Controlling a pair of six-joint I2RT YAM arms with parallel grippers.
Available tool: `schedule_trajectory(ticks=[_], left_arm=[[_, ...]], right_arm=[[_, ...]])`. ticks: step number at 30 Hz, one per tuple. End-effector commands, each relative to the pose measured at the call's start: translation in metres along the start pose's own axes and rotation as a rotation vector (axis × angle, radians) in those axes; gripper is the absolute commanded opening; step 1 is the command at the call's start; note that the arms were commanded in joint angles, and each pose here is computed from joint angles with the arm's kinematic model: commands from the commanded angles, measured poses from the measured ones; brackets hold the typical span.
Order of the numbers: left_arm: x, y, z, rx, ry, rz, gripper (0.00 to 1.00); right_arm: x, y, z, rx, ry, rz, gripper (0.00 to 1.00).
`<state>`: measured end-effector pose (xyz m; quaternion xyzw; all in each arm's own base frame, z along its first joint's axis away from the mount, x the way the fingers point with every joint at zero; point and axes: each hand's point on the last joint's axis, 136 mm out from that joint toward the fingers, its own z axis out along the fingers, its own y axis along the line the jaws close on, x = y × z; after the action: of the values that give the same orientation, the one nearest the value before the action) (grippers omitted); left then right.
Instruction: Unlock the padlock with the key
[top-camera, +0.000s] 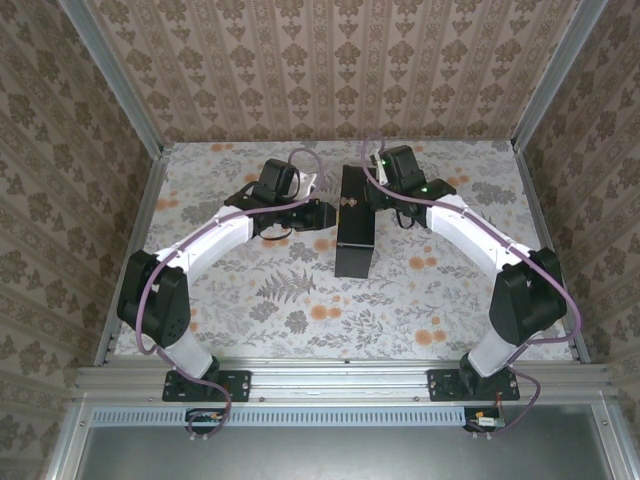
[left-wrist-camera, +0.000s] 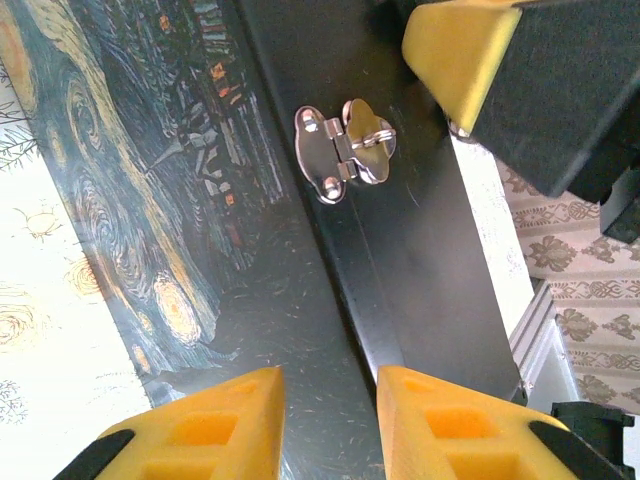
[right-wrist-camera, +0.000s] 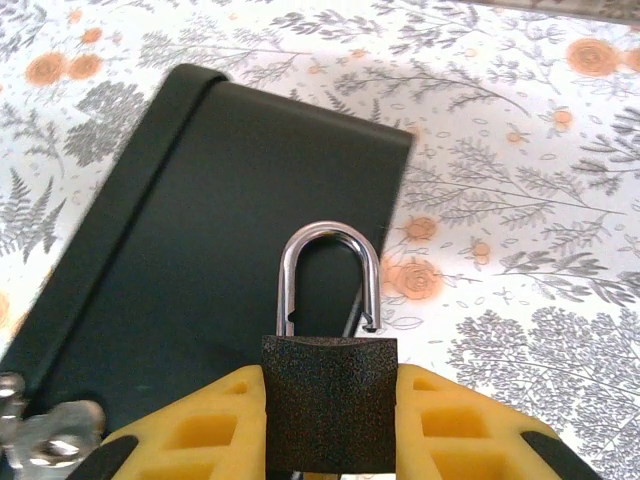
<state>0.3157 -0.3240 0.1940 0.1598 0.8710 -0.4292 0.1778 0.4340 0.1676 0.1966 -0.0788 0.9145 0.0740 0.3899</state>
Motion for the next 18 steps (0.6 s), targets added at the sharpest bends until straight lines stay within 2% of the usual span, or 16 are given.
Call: schedule_trajectory(ticks=[1,4,8,12,18], left_arm=[[-0.004,0.003,0.0,-0.019,0.001,0.002,0.31],[-0.005,0.001,-0.001,-0.018,0.0,0.005,0.32],[-0.008,-0.002,-0.004,-0.017,-0.009,0.016,0.32],[-0.009,-0.003,-0.003,-0.016,-0.006,0.019,0.33],[-0.011,-0.002,-0.004,-0.026,-0.005,0.024,0.33]], right_arm=[[0.02,-0.033,-0.006,0.068,0.028,0.079,0.14],[0.029,-0.063,-0.013,0.112,0.011,0.149,0.15],[0.068,-0.097,-0.004,0.176,0.079,0.194,0.15],[0.087,-0.094,0.009,0.118,0.057,0.242,0.16],[0.104,-0.096,0.027,0.118,0.104,0.263,0.15]])
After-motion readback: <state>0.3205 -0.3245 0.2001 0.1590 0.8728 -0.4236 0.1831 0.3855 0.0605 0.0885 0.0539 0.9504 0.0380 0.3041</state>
